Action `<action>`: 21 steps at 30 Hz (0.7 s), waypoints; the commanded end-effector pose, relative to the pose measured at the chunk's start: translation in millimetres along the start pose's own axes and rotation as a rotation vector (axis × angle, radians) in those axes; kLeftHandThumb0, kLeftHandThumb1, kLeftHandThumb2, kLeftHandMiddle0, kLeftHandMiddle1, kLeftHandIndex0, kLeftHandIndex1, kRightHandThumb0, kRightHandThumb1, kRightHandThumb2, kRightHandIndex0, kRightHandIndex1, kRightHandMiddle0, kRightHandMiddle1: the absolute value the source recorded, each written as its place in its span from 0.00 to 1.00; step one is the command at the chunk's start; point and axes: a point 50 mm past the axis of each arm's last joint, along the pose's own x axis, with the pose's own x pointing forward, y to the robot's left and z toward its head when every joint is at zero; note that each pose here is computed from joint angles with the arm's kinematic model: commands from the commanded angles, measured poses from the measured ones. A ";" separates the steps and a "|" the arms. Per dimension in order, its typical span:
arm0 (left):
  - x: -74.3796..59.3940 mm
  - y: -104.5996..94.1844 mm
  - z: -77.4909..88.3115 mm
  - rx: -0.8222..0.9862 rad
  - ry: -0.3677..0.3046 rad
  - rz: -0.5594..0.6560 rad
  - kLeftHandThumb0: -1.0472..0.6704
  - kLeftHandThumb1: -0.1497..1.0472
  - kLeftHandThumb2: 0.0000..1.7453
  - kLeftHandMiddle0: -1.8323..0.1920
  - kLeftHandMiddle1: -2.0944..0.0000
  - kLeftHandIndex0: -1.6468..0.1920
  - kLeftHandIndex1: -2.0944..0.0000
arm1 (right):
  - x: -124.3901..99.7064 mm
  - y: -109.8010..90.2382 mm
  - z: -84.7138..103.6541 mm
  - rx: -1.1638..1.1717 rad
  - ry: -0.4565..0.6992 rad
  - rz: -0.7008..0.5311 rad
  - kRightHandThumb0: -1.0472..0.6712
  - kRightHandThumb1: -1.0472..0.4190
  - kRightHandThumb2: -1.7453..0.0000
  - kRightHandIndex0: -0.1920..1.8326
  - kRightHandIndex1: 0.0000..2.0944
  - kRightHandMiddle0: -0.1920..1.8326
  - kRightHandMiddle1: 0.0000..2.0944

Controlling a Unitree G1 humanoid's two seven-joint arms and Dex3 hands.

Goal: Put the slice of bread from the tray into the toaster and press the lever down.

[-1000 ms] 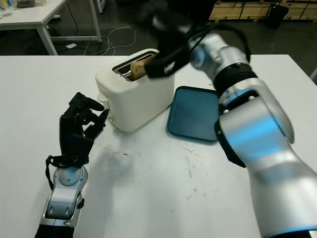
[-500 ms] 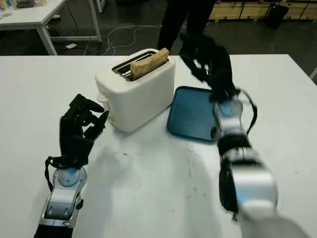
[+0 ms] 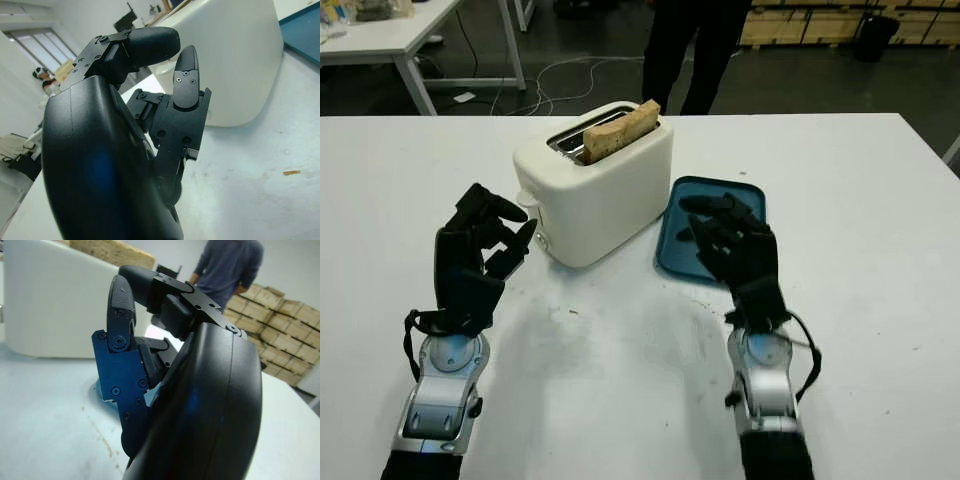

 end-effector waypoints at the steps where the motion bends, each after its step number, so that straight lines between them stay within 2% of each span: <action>1: 2.3 1.3 3.7 0.004 -0.013 0.003 0.46 0.89 0.17 0.55 0.17 0.66 0.17 | -2.4 -1.3 1.5 0.006 -0.005 -0.039 0.35 0.09 0.80 0.46 0.70 0.39 0.56; 8: 3.8 6.8 6.6 0.067 -0.031 0.020 0.46 0.89 0.16 0.56 0.17 0.67 0.17 | -0.5 -9.9 0.2 0.006 -0.072 -0.107 0.39 0.09 0.82 0.45 0.76 0.41 0.53; 10: 6.1 11.0 8.9 0.127 -0.051 0.034 0.46 0.89 0.16 0.57 0.17 0.66 0.21 | 1.4 -9.9 -0.1 0.009 -0.079 -0.106 0.38 0.09 0.83 0.44 0.80 0.41 0.53; 15: 17.5 27.9 17.1 0.337 -0.134 0.048 0.45 0.89 0.17 0.56 0.17 0.52 0.49 | 5.0 -9.5 1.5 -0.004 -0.094 -0.116 0.38 0.09 0.82 0.42 0.82 0.43 0.54; 18: 27.2 38.3 21.7 0.445 -0.175 0.040 0.48 0.89 0.16 0.58 0.18 0.45 0.61 | 7.0 -10.8 3.4 -0.015 -0.104 -0.128 0.37 0.09 0.81 0.43 0.82 0.43 0.54; 21: 37.0 45.3 24.8 0.537 -0.207 0.016 0.50 0.89 0.11 0.55 0.22 0.38 0.70 | 8.3 -11.8 4.7 -0.030 -0.126 -0.134 0.37 0.09 0.81 0.43 0.82 0.43 0.55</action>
